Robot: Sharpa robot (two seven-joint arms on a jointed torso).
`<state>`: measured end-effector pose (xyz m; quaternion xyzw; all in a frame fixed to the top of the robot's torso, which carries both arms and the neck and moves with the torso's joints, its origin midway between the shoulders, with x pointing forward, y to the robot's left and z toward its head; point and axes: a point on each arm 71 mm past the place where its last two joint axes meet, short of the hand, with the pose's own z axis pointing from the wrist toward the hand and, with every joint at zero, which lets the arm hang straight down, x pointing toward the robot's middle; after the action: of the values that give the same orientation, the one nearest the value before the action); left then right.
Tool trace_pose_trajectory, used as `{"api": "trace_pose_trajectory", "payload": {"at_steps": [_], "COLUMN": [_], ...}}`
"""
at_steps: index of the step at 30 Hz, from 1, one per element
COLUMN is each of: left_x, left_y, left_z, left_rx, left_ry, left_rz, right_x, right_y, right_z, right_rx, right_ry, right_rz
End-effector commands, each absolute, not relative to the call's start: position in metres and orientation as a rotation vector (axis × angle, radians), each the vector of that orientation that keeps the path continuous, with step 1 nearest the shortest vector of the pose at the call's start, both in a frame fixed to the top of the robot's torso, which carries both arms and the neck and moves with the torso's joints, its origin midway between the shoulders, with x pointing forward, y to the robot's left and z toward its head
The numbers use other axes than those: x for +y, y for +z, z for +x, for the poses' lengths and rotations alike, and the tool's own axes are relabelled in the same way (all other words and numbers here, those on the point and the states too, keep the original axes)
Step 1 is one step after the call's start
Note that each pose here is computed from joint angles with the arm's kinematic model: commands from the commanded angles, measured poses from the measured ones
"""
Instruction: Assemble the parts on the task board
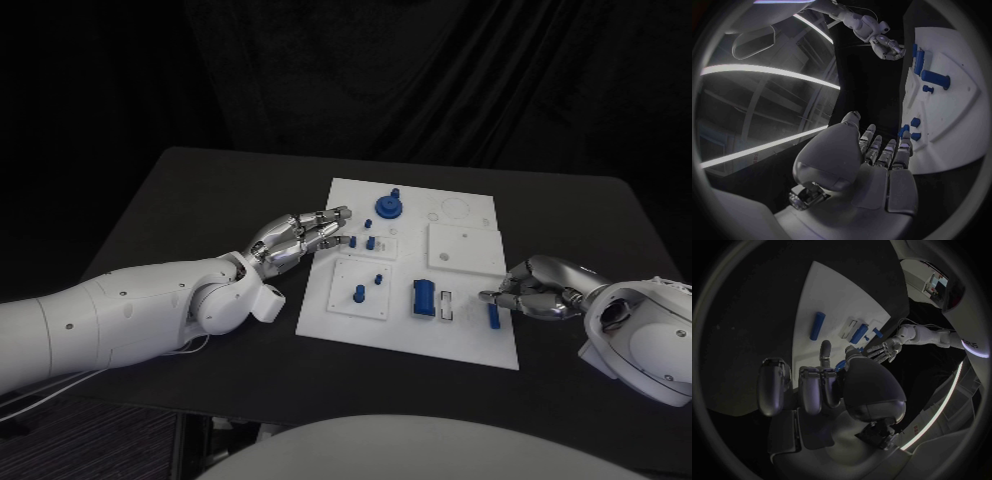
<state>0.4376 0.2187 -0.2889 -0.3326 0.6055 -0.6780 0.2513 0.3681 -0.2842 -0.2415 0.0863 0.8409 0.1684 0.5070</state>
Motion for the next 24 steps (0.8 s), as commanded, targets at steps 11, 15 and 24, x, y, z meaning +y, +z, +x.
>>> {"api": "trace_pose_trajectory", "payload": {"at_steps": [11, 15, 24], "left_x": [0.216, 0.216, 0.216], "left_y": [-0.289, -0.289, -0.29], "left_z": [0.437, 0.437, 0.437], "left_rx": [1.644, 1.644, 1.645], "left_ry": [-1.867, -1.867, -1.868], "left_rz": [-0.905, -0.905, -0.906], "right_x": [-0.292, -0.294, -0.293], "right_y": [-0.249, -0.253, -0.263], "right_z": [0.363, 0.362, 0.36], "right_rx": [2.048, 2.071, 2.109], "right_ry": [0.26, 0.234, 0.21], "right_rz": [0.195, 0.187, 0.177]}}
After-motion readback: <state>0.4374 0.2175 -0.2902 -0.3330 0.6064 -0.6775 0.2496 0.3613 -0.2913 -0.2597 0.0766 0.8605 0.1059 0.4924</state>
